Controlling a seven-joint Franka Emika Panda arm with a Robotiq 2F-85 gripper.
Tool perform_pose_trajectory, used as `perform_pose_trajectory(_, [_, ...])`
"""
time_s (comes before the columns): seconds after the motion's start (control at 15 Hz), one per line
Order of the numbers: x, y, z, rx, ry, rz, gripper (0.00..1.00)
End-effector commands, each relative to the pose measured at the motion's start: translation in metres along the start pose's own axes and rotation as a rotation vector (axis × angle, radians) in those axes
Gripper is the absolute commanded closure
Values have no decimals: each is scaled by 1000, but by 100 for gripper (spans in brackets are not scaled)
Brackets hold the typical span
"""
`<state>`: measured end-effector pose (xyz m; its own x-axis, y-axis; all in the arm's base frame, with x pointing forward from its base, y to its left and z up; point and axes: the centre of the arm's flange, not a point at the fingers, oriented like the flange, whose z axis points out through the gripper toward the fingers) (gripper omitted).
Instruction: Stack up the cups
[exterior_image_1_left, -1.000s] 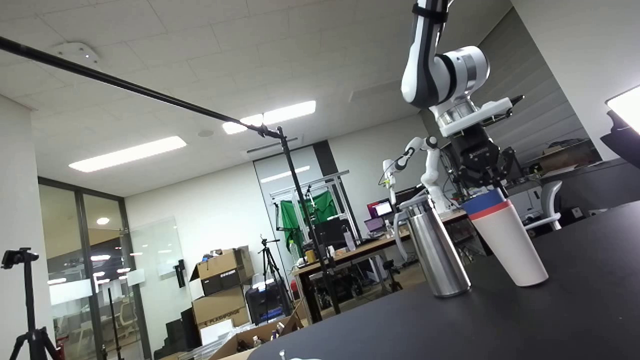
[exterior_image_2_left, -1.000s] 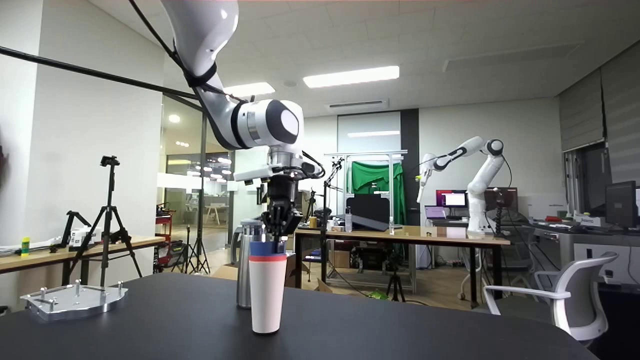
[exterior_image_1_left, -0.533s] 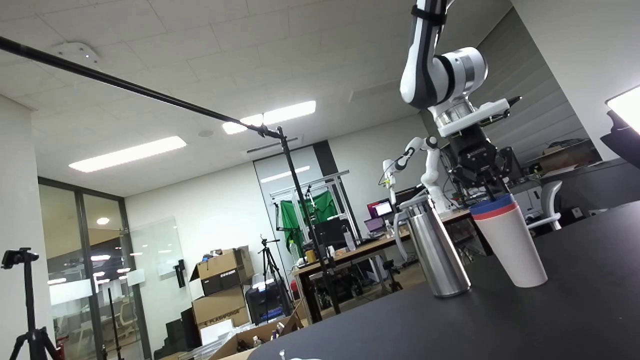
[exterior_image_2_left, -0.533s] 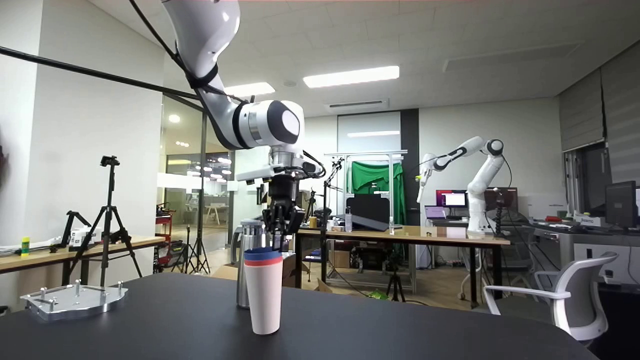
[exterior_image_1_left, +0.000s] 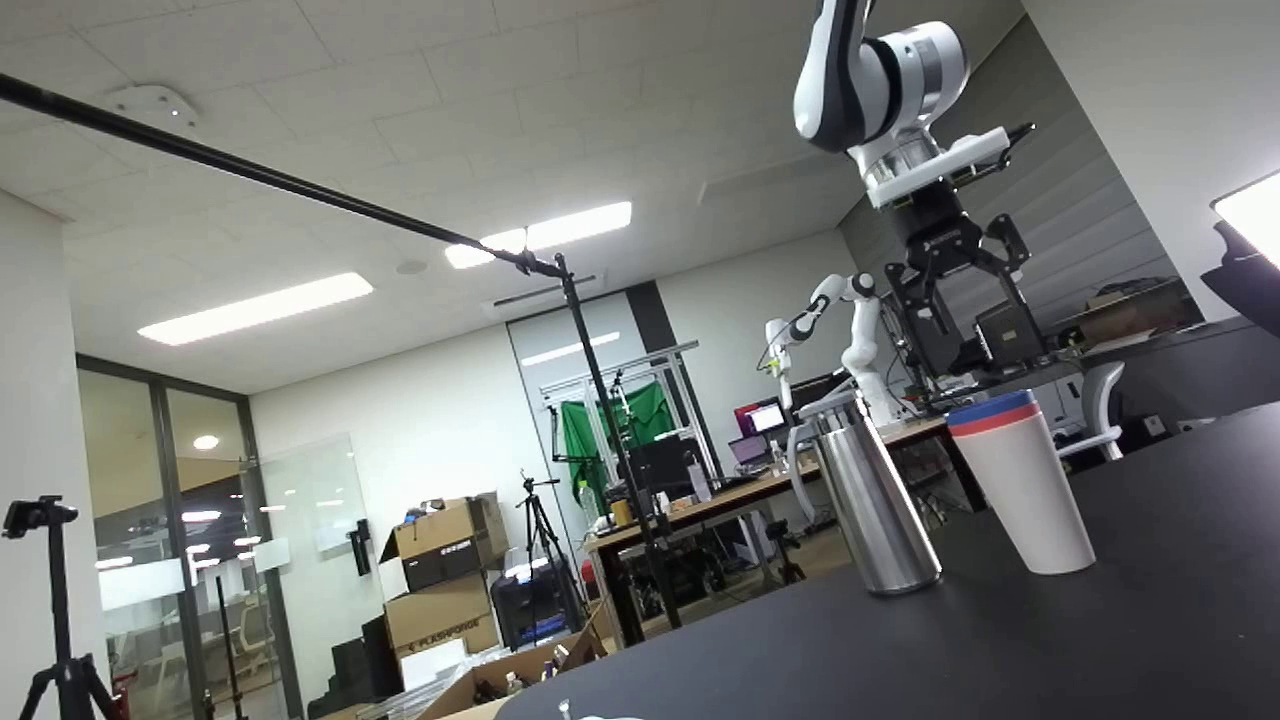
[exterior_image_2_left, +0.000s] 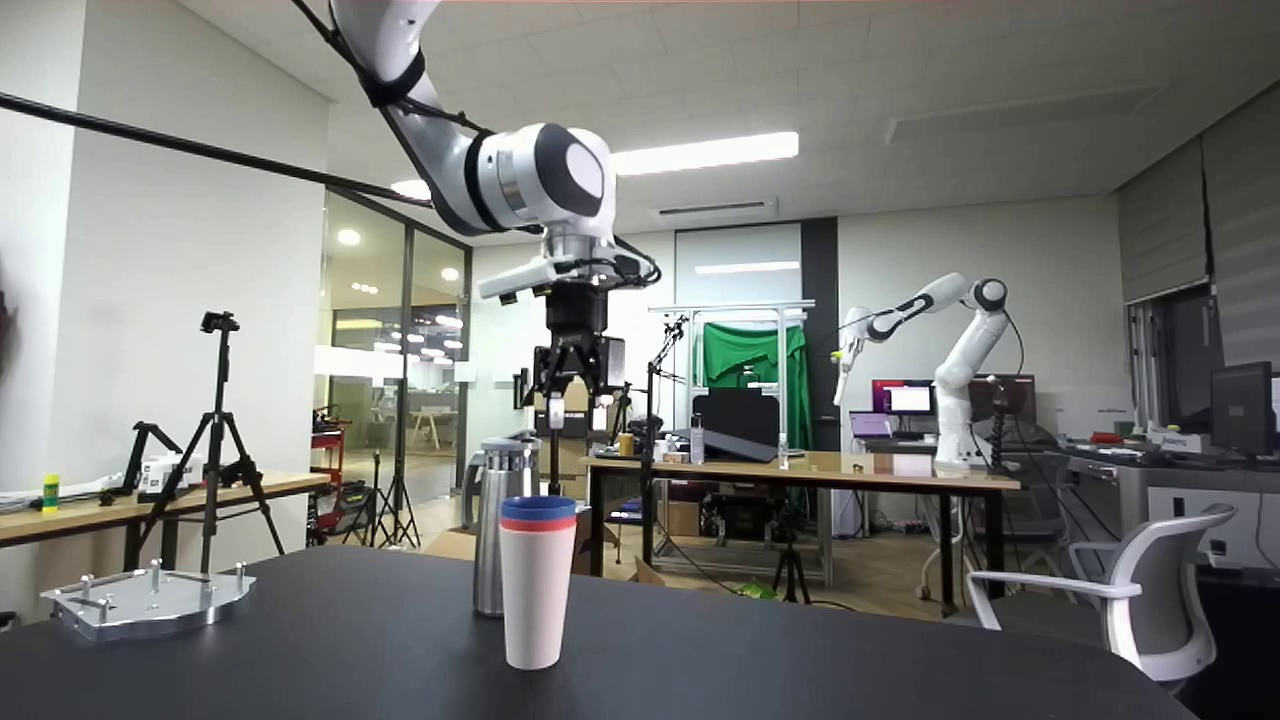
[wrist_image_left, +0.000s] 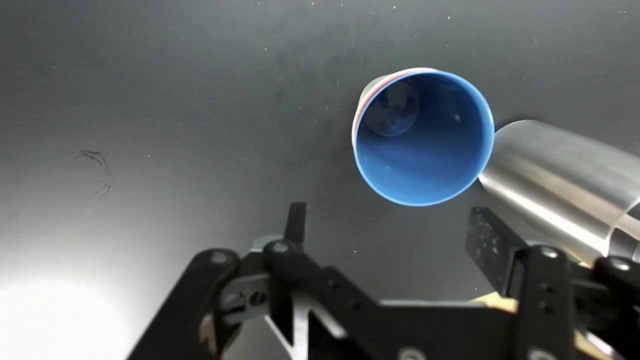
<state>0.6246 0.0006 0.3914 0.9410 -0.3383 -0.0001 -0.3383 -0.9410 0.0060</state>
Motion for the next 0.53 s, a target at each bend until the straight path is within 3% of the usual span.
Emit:
perform_pose_trajectory(0.0, [-28,23,-28,-5,-9,0,0])
perform_pose_trajectory(0.07, [-8,10,-15,0,0,2,4])
perform_pose_trajectory(0.13, [-12,13,-20,0,-2,1,0])
perform_pose_trajectory(0.47, [-20,17,-22,-2,-10,0,0])
